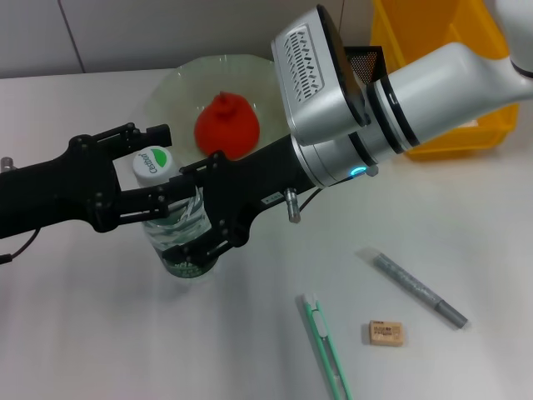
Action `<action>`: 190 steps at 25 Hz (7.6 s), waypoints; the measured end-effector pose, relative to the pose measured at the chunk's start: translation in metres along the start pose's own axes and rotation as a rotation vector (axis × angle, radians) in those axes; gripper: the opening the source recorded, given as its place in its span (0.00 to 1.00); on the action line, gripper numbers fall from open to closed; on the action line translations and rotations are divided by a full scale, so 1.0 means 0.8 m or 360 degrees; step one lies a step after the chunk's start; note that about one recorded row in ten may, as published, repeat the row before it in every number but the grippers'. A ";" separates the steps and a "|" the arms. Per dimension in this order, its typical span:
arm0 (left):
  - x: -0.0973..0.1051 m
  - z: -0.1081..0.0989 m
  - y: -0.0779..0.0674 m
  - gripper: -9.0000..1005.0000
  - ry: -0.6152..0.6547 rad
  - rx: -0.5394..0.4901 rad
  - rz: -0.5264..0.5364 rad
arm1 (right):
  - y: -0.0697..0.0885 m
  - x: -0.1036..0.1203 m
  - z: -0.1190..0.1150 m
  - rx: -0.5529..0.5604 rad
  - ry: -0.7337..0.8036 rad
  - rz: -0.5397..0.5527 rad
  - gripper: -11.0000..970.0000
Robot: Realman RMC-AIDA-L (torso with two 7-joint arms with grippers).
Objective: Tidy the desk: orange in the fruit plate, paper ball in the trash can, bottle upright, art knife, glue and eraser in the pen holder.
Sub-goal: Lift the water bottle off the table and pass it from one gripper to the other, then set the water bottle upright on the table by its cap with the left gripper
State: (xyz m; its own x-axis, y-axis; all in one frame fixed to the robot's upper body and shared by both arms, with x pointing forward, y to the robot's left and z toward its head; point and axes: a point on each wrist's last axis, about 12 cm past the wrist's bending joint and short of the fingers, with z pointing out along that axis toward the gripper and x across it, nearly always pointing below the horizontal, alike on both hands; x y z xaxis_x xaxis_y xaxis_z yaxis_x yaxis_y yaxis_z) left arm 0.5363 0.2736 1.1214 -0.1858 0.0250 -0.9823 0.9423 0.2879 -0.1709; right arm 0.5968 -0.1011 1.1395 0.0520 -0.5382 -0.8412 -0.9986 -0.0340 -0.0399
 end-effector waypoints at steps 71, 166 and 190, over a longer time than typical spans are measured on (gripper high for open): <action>0.003 -0.007 0.006 0.45 -0.0010 -0.0082 -0.0068 | -0.001 -0.014 -0.012 0.0102 -0.0202 0.0020 0.79; 0.004 -0.019 0.084 0.44 -0.0066 -0.0957 -0.0097 | 0.082 0.138 -0.209 0.0575 -0.0607 0.0821 0.75; 0.023 -0.019 0.074 0.50 -0.0108 -0.0948 -0.0103 | 0.082 0.139 -0.206 0.0577 -0.0616 0.0827 0.74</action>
State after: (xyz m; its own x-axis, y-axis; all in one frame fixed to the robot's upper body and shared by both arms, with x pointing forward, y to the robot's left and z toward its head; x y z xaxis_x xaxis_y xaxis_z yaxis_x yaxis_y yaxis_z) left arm 0.5842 0.3054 1.0942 -0.2011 -0.0660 -0.9773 0.6078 0.7740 -0.1773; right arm 0.5386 -0.3017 1.1322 -0.3673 -0.0717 -0.9273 -0.8370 0.4602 0.2960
